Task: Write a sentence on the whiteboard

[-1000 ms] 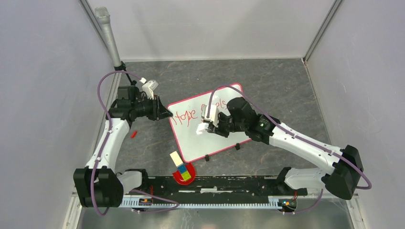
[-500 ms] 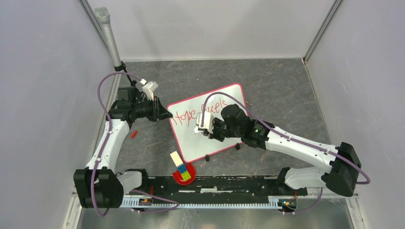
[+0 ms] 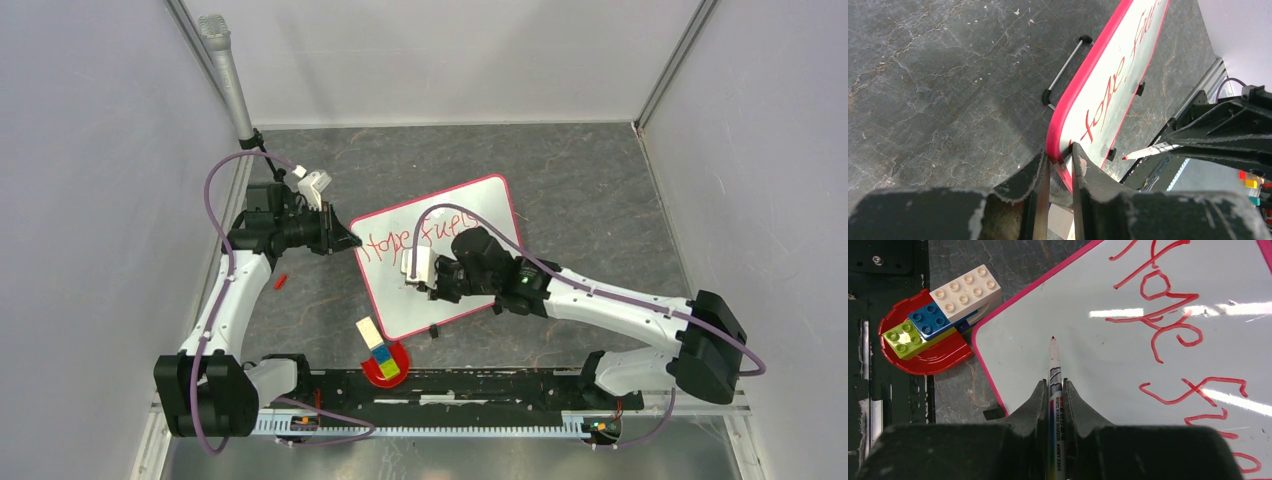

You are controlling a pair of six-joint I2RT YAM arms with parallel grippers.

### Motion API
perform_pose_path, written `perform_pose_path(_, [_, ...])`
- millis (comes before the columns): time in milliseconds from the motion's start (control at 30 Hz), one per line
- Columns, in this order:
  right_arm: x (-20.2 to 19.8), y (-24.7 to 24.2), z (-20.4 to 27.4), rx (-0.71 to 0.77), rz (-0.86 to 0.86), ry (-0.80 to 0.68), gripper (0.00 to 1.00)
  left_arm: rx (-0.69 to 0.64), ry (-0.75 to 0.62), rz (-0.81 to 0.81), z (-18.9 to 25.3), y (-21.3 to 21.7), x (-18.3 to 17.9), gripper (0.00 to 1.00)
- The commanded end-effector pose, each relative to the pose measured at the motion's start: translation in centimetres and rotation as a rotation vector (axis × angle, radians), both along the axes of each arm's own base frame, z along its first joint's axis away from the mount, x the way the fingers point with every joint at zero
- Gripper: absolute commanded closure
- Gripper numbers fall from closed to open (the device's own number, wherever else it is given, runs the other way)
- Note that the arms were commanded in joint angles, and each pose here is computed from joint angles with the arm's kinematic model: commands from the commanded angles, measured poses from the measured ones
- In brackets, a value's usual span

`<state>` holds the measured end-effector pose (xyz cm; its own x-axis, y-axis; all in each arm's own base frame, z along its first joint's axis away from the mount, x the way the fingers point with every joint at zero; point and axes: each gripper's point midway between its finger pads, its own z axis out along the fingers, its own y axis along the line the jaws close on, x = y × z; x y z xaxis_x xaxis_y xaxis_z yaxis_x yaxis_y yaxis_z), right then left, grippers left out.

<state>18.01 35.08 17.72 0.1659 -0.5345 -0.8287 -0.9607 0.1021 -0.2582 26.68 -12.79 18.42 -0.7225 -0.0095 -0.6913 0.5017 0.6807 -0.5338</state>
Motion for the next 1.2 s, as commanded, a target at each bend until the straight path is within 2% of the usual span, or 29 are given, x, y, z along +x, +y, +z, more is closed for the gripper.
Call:
perform_pose_path(0, [0.7,2.0,1.9,0.047,-0.011,-0.071,1.00,-0.024,-0.022,-0.057,0.3,-0.7,-0.7,0.85])
perform_pose_path(767, [1.9,4.6,2.2,0.062,-0.071,-0.105,1.00,-0.021,-0.025,-0.058,0.1,-0.7,-1.0,0.95])
perform_pose_path(1167, [1.9,4.0,0.0,0.025,-0.077,-0.102,1.00,-0.019,-0.028,-0.058,0.0,-0.6,-1.0,0.98])
